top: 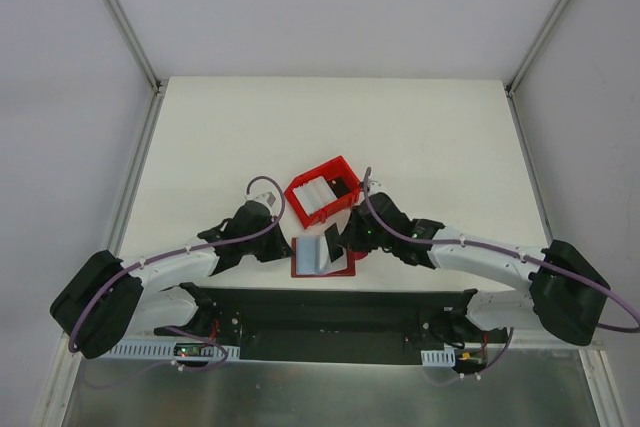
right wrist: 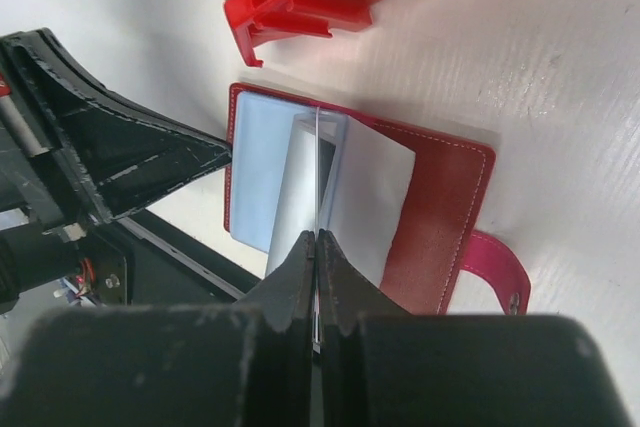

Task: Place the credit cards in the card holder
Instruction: Turn over the card slot in the card holder, then insert the credit card into the card holder, then pick up the credit card from the storage box.

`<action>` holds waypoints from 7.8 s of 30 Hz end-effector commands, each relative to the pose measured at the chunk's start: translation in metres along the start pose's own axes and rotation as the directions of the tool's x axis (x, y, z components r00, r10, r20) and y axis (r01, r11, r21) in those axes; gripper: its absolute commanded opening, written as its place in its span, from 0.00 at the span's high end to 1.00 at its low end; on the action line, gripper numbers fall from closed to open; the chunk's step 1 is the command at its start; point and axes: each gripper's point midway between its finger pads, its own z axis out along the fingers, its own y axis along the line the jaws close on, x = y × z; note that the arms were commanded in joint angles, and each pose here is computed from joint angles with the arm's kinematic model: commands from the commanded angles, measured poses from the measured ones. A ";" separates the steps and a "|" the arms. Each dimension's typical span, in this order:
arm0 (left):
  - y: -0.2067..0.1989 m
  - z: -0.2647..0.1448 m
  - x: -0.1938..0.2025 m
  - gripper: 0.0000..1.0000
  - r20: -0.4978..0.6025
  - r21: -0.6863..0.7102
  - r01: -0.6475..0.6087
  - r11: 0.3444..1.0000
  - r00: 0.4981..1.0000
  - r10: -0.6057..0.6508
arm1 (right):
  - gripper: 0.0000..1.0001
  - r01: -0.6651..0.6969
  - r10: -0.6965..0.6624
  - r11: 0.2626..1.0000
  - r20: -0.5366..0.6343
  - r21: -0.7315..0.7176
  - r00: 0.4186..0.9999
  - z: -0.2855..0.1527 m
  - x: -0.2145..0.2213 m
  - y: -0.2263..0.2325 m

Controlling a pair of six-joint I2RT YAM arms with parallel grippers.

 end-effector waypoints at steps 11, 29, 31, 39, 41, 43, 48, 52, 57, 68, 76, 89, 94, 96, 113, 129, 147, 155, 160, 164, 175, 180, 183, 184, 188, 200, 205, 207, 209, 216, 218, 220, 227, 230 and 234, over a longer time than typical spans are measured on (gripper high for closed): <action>-0.011 -0.006 -0.007 1.00 0.027 0.054 -0.003 0.999 1.000 0.002 | 1.00 0.043 -0.056 0.986 0.082 0.159 0.995 -0.020 -0.016 -0.031; -0.006 -0.004 -0.004 1.00 0.028 0.034 0.061 0.998 0.998 -0.062 | 1.00 -0.054 0.064 0.986 0.055 -0.156 0.996 0.003 -0.007 0.030; -0.003 -0.003 -0.002 1.00 0.032 0.028 0.079 0.996 0.996 -0.080 | 1.00 -0.082 0.087 0.980 0.018 -0.183 0.996 0.009 0.007 0.027; 0.012 0.002 0.004 1.00 0.059 0.010 0.163 0.987 0.985 -0.163 | 1.00 -0.115 0.118 0.977 0.007 -0.179 0.993 0.024 0.026 0.007; 0.014 0.004 0.006 1.00 0.057 0.011 0.175 0.985 0.983 -0.175 | 1.00 -0.122 0.124 0.975 0.002 -0.185 0.992 0.027 0.028 0.006; 0.017 0.005 0.009 1.00 0.052 0.006 0.181 0.984 0.982 -0.181 | 1.00 -0.134 0.136 0.972 -0.002 -0.195 0.991 0.029 0.031 0.005; 0.019 0.006 0.008 1.00 0.061 -0.003 0.177 0.984 0.982 -0.177 | 1.00 -0.166 0.166 0.969 -0.015 -0.185 0.986 0.031 0.036 0.000; 0.019 0.006 0.007 1.00 0.065 -0.002 0.175 0.985 0.982 -0.175 | 1.00 -0.162 0.160 0.974 -0.022 -0.158 0.987 0.034 0.041 -0.009; 0.018 0.006 0.006 1.00 0.064 -0.003 0.157 0.988 0.986 -0.157 | 1.00 -0.137 0.134 0.981 -0.029 -0.137 0.991 0.042 0.045 -0.018; 0.016 0.004 0.003 1.00 0.074 0.001 0.148 0.989 0.986 -0.148 | 1.00 -0.104 0.085 0.986 -0.136 -0.133 0.987 0.053 0.062 -0.007; 0.014 0.004 0.000 1.00 0.081 0.007 0.145 0.989 0.986 -0.146 | 0.99 -0.045 0.029 0.994 -0.161 -0.099 0.987 0.054 0.061 0.000; 0.012 0.004 0.000 1.00 0.074 0.005 0.128 0.992 0.989 -0.128 | 0.58 0.025 -0.035 0.996 -0.125 -0.082 0.992 0.044 0.043 0.007; 0.011 0.004 -0.001 1.00 0.073 0.006 0.128 0.992 0.989 -0.128 | 0.57 0.017 -0.036 0.994 -0.175 -0.107 0.984 0.053 0.050 0.016; 0.010 0.005 -0.001 1.00 0.071 0.009 0.126 0.992 0.989 -0.126 | 0.58 0.018 -0.040 0.992 -0.180 -0.123 0.983 0.055 0.049 0.021; 0.009 0.005 -0.001 1.00 0.067 0.009 0.124 0.992 0.990 -0.125 | 0.71 0.066 -0.097 0.985 -0.194 -0.159 0.976 0.050 0.043 0.050; 0.012 0.003 0.000 1.00 0.078 0.012 0.129 0.992 0.988 -0.130 | 0.73 0.086 -0.110 0.989 -0.205 -0.124 0.972 0.055 0.038 0.042; -0.005 -0.013 -0.022 1.00 0.165 0.063 0.125 0.990 0.977 -0.134 | 0.29 0.284 -0.283 0.956 0.018 -0.069 0.959 -0.001 -0.099 0.035; -0.008 -0.014 -0.023 1.00 0.162 0.063 0.113 0.992 0.979 -0.122 | 0.21 0.306 -0.307 0.951 -0.064 -0.038 0.949 0.032 -0.129 0.026; -0.007 -0.014 -0.024 1.00 0.168 0.062 0.104 0.993 0.979 -0.113 | 0.18 0.297 -0.300 0.954 -0.126 -0.040 0.946 0.058 -0.130 0.018; -0.006 -0.014 -0.024 1.00 0.167 0.057 0.100 0.993 0.980 -0.109 | 0.16 0.302 -0.307 0.951 -0.133 -0.062 0.942 0.072 -0.134 0.019; -0.004 -0.011 -0.023 1.00 0.156 0.038 0.095 0.995 0.983 -0.100 | 0.12 0.274 -0.286 0.958 -0.215 -0.085 0.934 0.102 -0.125 0.005; -0.006 -0.010 -0.024 1.00 0.154 0.037 0.091 0.995 0.983 -0.096 | 0.12 0.267 -0.287 0.957 -0.230 -0.116 0.930 0.104 -0.121 0.007; -0.005 -0.010 -0.025 1.00 0.153 0.033 0.090 0.995 0.984 -0.094 | 0.13 0.255 -0.286 0.954 -0.226 -0.155 0.931 0.100 -0.122 0.015; -0.005 -0.009 -0.025 1.00 0.153 0.032 0.088 0.996 0.984 -0.092 | 0.16 0.252 -0.285 0.954 -0.229 -0.162 0.931 0.099 -0.122 0.015; -0.006 -0.009 -0.025 1.00 0.151 0.031 0.086 0.996 0.985 -0.089 | 0.21 0.243 -0.278 0.953 -0.202 -0.179 0.939 0.094 -0.129 0.018; -0.005 -0.009 -0.024 1.00 0.147 0.028 0.088 0.996 0.985 -0.091 | 0.35 0.227 -0.263 0.954 -0.184 -0.195 0.947 0.083 -0.136 0.019; -0.004 -0.008 -0.023 1.00 0.142 0.026 0.088 0.996 0.986 -0.091 | 0.41 0.224 -0.259 0.956 -0.183 -0.192 0.948 0.082 -0.136 0.017; -0.005 -0.008 -0.023 1.00 0.142 0.026 0.087 0.996 0.986 -0.090 | 0.41 0.225 -0.260 0.955 -0.183 -0.191 0.948 0.082 -0.135 0.017; -0.005 -0.008 -0.023 1.00 0.142 0.026 0.087 0.996 0.986 -0.090 | 0.44 0.220 -0.254 0.958 -0.184 -0.185 0.950 0.083 -0.136 0.015; -0.004 -0.008 -0.022 1.00 0.139 0.024 0.087 0.996 0.986 -0.090 | 0.48 0.219 -0.247 0.961 -0.168 -0.170 0.954 0.082 -0.141 0.014; -0.004 -0.007 -0.023 1.00 0.138 0.023 0.087 0.996 0.986 -0.090 | 0.49 0.216 -0.244 0.962 -0.167 -0.169 0.955 0.082 -0.142 0.013; -0.005 -0.007 -0.023 1.00 0.136 0.023 0.086 0.996 0.987 -0.088 | 0.50 0.214 -0.241 0.963 -0.167 -0.163 0.956 0.083 -0.142 0.012; -0.004 -0.005 -0.022 1.00 0.126 0.016 0.084 0.996 0.988 -0.086 | 0.64 0.207 -0.234 0.965 -0.169 -0.163 0.957 0.085 -0.142 0.011; -0.004 -0.005 -0.021 1.00 0.125 0.017 0.086 0.996 0.988 -0.087 | 0.59 0.206 -0.232 0.966 -0.171 -0.159 0.957 0.086 -0.141 0.010; -0.005 -0.005 -0.021 1.00 0.123 0.020 0.085 0.996 0.989 -0.087 | 0.67 0.203 -0.231 0.965 -0.175 -0.164 0.957 0.085 -0.141 0.011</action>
